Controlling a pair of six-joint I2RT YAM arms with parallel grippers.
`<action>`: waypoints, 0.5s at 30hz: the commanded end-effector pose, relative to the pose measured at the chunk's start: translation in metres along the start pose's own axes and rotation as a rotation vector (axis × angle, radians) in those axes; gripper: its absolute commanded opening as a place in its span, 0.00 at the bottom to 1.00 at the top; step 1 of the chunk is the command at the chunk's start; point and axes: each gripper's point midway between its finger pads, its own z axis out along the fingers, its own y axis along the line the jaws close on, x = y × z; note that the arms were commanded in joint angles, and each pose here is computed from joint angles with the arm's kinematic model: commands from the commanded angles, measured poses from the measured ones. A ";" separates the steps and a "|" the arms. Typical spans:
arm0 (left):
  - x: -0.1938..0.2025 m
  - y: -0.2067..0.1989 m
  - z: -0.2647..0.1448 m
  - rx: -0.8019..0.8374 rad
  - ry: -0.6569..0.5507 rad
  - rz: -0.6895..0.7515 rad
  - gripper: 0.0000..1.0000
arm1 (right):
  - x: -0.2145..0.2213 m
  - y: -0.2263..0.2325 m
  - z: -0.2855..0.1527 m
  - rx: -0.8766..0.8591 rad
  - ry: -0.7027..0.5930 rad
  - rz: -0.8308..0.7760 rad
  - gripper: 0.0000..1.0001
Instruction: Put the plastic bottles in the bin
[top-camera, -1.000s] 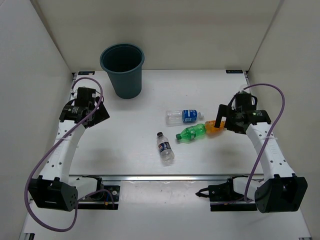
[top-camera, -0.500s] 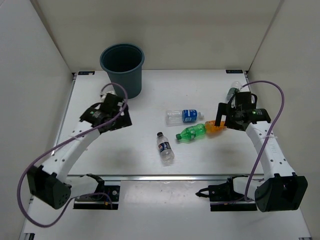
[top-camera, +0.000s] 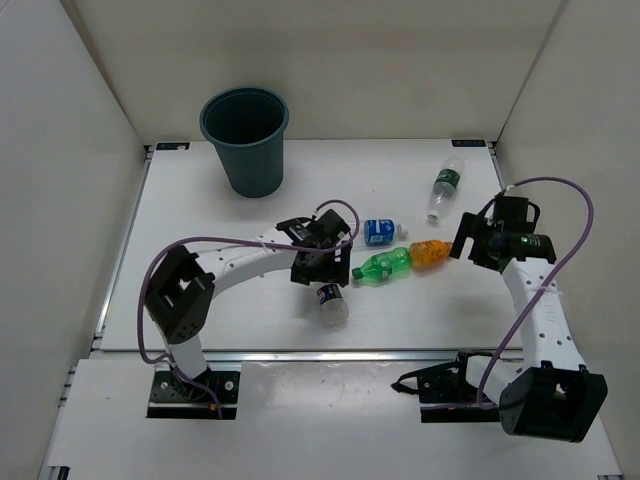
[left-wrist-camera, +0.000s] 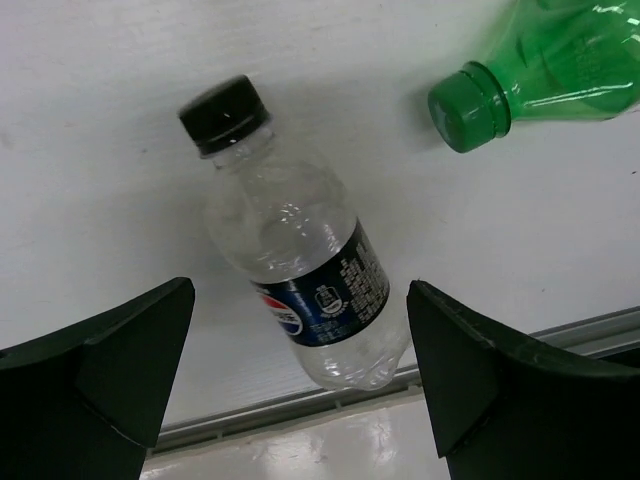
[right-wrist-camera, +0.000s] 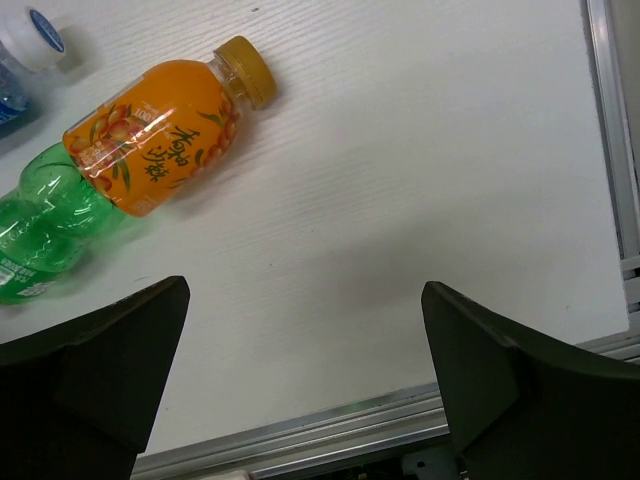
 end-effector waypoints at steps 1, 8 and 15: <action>-0.005 -0.022 0.001 0.062 -0.007 -0.033 0.98 | -0.009 -0.008 -0.002 0.023 -0.061 -0.007 0.99; 0.015 -0.002 0.022 -0.020 0.047 -0.052 0.98 | -0.003 -0.021 0.001 0.057 -0.053 -0.013 0.99; 0.010 -0.006 0.028 -0.008 0.046 -0.050 0.57 | -0.002 -0.020 0.005 0.060 -0.042 -0.025 0.99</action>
